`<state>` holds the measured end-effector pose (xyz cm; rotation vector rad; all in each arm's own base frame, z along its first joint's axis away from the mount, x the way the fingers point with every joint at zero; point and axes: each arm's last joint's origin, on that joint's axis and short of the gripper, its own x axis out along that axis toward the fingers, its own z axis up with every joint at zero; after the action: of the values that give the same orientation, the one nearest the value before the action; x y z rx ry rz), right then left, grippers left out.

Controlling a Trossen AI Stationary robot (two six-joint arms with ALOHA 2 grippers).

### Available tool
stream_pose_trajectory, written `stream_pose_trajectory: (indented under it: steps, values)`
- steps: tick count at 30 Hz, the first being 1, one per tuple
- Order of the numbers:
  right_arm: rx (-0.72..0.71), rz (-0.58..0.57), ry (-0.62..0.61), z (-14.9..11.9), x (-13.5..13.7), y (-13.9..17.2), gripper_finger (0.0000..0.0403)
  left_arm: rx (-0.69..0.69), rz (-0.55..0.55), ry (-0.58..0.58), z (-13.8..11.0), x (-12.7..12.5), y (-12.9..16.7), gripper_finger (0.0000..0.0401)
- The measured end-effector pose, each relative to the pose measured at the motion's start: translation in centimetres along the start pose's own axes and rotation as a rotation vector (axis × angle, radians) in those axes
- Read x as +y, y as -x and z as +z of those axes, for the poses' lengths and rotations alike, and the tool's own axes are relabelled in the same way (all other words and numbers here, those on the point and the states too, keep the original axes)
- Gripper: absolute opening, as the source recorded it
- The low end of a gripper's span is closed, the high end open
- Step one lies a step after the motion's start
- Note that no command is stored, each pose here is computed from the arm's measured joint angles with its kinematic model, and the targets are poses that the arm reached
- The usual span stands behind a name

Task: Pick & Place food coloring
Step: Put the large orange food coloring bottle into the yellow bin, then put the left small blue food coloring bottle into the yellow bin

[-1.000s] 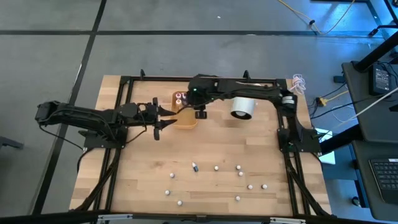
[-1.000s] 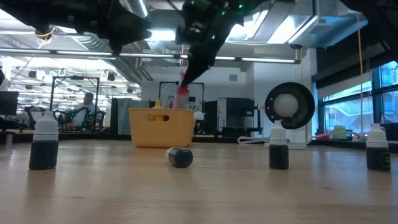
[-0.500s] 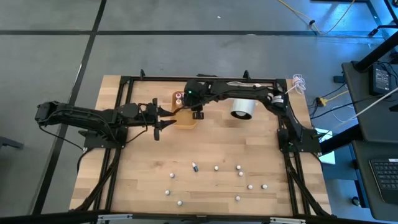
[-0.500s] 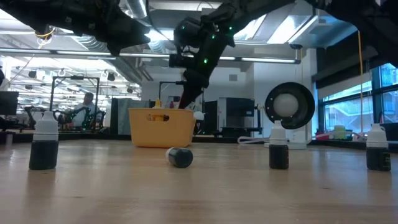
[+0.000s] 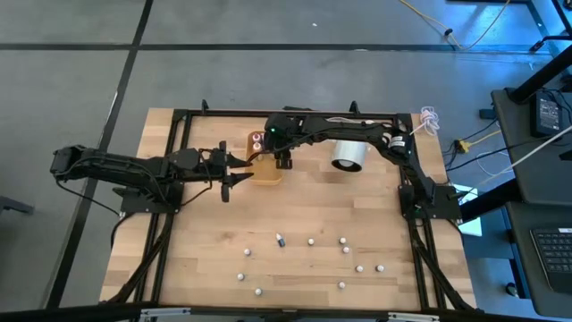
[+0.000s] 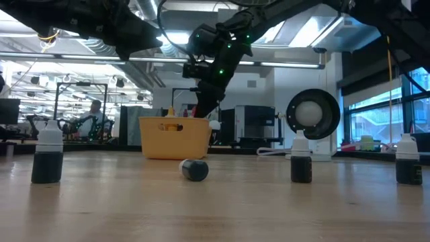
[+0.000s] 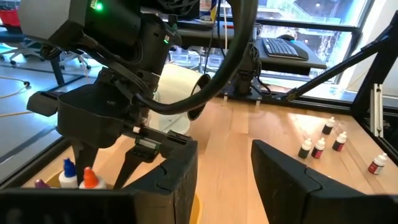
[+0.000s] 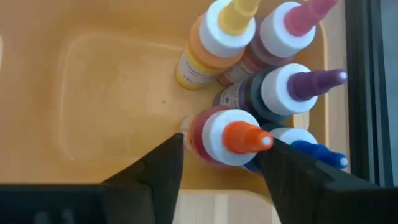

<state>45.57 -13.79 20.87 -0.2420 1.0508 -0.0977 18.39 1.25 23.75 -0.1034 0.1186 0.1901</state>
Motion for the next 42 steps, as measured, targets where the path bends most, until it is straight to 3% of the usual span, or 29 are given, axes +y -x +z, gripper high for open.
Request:
stream_pose_trajectory:
  steps: [10, 18, 23, 28, 31, 42]
  values:
    - [0.044, -0.078, 0.04, 0.2, 0.0, 0.4, 0.0225, 0.01, 0.002, -0.001, -0.1, 0.0, 0.0, 0.0144]
    - [0.002, -0.052, 0.109, 3.9, 1.8, 4.8, 0.0226, 0.013, 0.004, -0.002, -0.1, 0.0, 0.0, 0.0145]
    - [0.032, 0.056, 0.07, 4.3, 3.1, 7.9, 0.0225, 0.015, -0.005, -0.002, -0.1, 0.0, 0.0, 0.0144]
    - [0.052, 0.091, 0.05, 2.8, 5.2, 9.9, 0.021, 0.03, -0.004, 0.022, -0.3, 0.0, 0.0, 0.0146]
    - [0.017, 0.055, 0.035, 1.3, 6.6, 11.0, 0.0197, 0.04, -0.006, 0.03, -0.4, 0.0, 0.0, 0.0147]
    - [-0.261, 0.031, -0.045, -8.2, 13.7, 15.7, 0.0173, 0.029, -0.175, -0.061, -0.4, -1.7, 0.2, 0.0147]
